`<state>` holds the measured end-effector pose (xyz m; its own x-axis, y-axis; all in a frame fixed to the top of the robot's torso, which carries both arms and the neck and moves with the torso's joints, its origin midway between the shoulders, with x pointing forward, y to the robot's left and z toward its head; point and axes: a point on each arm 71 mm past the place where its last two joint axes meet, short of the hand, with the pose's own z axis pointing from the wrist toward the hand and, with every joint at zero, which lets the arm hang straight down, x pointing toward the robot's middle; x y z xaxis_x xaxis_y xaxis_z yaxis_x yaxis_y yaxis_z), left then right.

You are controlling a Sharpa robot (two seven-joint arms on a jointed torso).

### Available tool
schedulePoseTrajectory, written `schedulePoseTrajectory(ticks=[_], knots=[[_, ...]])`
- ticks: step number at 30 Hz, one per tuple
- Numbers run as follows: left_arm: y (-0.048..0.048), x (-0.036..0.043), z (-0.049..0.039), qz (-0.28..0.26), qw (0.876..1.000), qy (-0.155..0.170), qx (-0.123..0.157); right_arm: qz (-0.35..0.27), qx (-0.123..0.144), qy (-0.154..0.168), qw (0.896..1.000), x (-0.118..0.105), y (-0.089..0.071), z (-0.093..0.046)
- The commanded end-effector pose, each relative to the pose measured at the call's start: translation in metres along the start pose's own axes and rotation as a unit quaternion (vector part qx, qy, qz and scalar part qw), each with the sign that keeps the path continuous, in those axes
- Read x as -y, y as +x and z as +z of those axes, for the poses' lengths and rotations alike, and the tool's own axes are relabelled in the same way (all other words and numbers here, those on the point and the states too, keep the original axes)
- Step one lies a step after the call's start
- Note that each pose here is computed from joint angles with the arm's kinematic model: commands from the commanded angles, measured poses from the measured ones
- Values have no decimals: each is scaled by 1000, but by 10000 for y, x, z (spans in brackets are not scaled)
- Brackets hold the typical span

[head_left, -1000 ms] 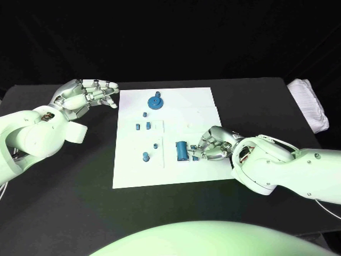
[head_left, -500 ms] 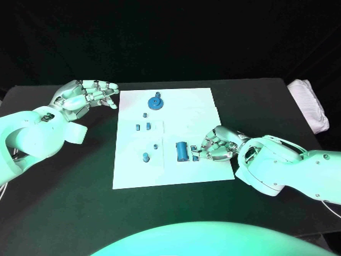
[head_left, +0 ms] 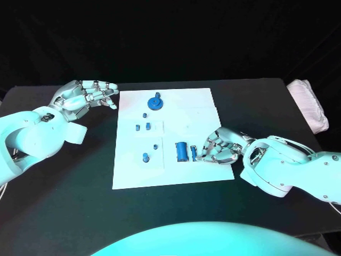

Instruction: Assemble the parts on the task board

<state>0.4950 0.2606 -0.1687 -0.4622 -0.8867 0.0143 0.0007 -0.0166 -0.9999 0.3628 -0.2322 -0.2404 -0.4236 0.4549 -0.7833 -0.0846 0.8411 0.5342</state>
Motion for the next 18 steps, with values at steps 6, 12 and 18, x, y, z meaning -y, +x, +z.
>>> schedulePoseTrajectory(ticks=[6,12,18], knots=[[21,4,4,-1,1000,1,-10,-12,-12,-11,1000,-14,31,14],[25,5,4,-1,1000,1,-11,-21,-10,-7,1000,-28,54,50],[21,5,0,-1,1000,1,-10,-30,3,0,1000,-32,73,82]])
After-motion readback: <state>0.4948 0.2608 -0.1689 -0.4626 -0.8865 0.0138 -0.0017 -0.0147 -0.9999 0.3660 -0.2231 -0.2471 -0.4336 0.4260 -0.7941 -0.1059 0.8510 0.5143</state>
